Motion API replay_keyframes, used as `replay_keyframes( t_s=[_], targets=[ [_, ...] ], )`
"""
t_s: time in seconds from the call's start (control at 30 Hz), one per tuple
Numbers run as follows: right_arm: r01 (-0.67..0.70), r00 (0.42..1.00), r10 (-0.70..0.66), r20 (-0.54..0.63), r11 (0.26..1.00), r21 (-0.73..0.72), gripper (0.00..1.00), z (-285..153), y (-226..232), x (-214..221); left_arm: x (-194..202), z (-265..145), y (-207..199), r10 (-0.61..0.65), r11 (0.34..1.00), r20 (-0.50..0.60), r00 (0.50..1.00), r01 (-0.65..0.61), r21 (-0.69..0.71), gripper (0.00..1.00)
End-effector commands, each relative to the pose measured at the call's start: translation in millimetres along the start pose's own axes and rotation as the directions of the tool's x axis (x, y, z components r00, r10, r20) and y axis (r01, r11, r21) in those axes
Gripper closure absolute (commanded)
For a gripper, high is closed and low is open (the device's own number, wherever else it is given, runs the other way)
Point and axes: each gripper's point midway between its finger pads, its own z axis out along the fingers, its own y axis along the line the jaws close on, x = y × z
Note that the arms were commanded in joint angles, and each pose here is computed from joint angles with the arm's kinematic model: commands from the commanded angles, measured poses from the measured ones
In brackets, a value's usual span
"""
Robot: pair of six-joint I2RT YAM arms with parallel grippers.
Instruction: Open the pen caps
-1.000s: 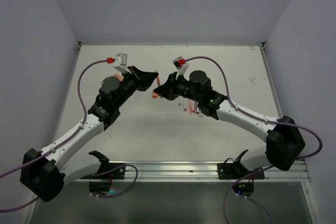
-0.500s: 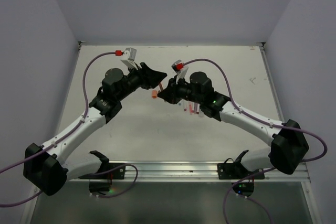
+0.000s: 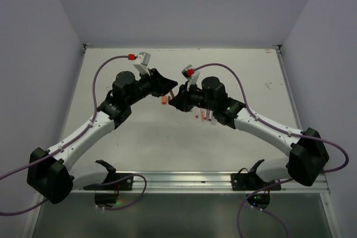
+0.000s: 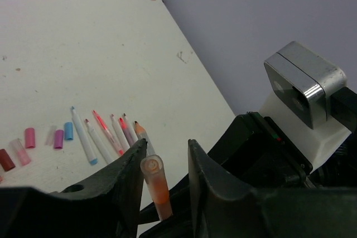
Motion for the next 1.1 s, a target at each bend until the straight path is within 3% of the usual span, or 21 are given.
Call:
replay_keyframes(
  t_s=[0.0, 0.27, 0.43, 0.7, 0.87, 0.97, 1.03, 1.07],
  targets=[
    [0.042, 0.996, -0.041, 0.084, 0.999, -0.009, 1.00, -6.8, 10.8, -32.6, -3.0, -0.2, -7.5, 0.025, 0.999, 0.004, 1.000, -0.025, 0.034, 0.67],
    [0.031, 0.995, -0.030, 0.097, 0.999, -0.009, 1.00, -9.8, 12.3, -35.0, -2.5, -1.3, -6.9, 0.000, 0.999, 0.022, 1.000, -0.001, 0.036, 1.00],
    [0.032, 0.998, -0.027, 0.060, 0.996, -0.088, 1.00, -10.5, 22.9, -21.3, -13.2, -8.1, -19.6, -0.012, 0.995, 0.100, 0.995, 0.002, 0.103, 1.00],
    [-0.005, 1.000, 0.003, -0.007, 0.960, -0.280, 1.00, -22.4, 49.6, 17.0, -58.0, -32.6, -62.1, 0.029, 0.953, 0.278, 0.960, -0.111, 0.283, 1.00],
    [-0.009, 0.999, -0.005, -0.037, 0.932, -0.362, 1.00, -31.1, 61.3, 30.2, -70.9, -43.0, -76.2, 0.043, 0.914, 0.306, 0.951, -0.161, 0.372, 1.00],
    [-0.005, 0.999, -0.008, -0.039, 0.944, -0.331, 1.00, -29.6, 53.5, 35.2, -83.6, -44.7, -69.7, 0.033, 0.925, 0.336, 0.941, -0.156, 0.346, 1.00],
    [0.003, 0.998, -0.020, -0.060, 0.961, -0.277, 1.00, -28.0, 42.6, 43.3, -97.2, -41.6, -56.3, 0.037, 0.956, 0.366, 0.930, -0.139, 0.257, 1.00],
    [0.001, 0.997, -0.013, -0.072, 0.984, -0.177, 1.00, -25.2, 24.6, 47.7, -101.7, -40.2, -50.6, 0.041, 0.968, 0.374, 0.927, -0.130, 0.216, 1.00]
  ],
)
